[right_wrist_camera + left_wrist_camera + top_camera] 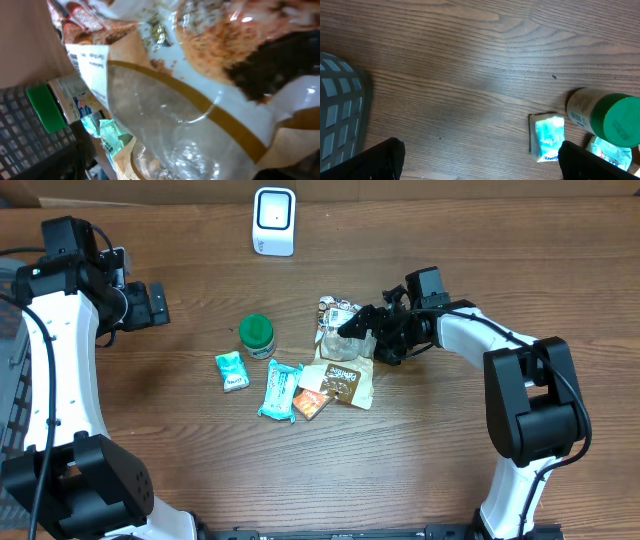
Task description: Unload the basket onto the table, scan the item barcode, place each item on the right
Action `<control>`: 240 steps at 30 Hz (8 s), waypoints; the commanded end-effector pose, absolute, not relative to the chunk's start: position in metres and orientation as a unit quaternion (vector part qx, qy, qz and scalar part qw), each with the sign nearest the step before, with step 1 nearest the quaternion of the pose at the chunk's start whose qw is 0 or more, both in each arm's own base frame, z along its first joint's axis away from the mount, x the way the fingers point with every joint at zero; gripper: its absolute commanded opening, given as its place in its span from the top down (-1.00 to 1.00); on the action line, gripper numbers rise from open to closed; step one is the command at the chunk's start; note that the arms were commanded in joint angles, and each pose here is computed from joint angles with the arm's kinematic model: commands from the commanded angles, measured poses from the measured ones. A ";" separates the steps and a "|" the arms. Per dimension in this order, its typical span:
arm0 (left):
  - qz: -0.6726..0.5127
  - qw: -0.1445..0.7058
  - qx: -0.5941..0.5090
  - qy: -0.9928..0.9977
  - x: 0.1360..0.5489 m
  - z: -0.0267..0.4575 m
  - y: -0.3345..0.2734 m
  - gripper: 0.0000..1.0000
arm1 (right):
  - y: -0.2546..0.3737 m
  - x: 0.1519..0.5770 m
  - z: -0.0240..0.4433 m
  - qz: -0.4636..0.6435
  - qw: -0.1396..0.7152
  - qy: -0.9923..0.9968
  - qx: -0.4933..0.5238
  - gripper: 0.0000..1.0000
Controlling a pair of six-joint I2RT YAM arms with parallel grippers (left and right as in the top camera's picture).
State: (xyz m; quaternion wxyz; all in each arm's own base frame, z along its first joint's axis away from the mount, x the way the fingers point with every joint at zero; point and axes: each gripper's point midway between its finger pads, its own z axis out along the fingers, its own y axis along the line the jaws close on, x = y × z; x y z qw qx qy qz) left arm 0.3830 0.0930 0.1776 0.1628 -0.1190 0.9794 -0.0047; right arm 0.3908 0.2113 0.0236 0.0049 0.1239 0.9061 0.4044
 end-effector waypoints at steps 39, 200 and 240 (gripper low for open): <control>0.001 0.169 -0.108 0.980 0.386 0.181 0.095 -0.99 | 0.214 0.394 0.029 0.319 0.087 0.941 0.074 0.92; 0.001 0.169 -0.108 0.980 0.386 0.181 0.095 -1.00 | 0.282 0.541 0.316 -0.225 0.613 0.697 -0.297 0.93; 0.001 0.169 -0.108 0.980 0.386 0.181 0.095 -0.99 | 0.023 0.392 0.093 0.199 0.165 0.964 0.056 -0.06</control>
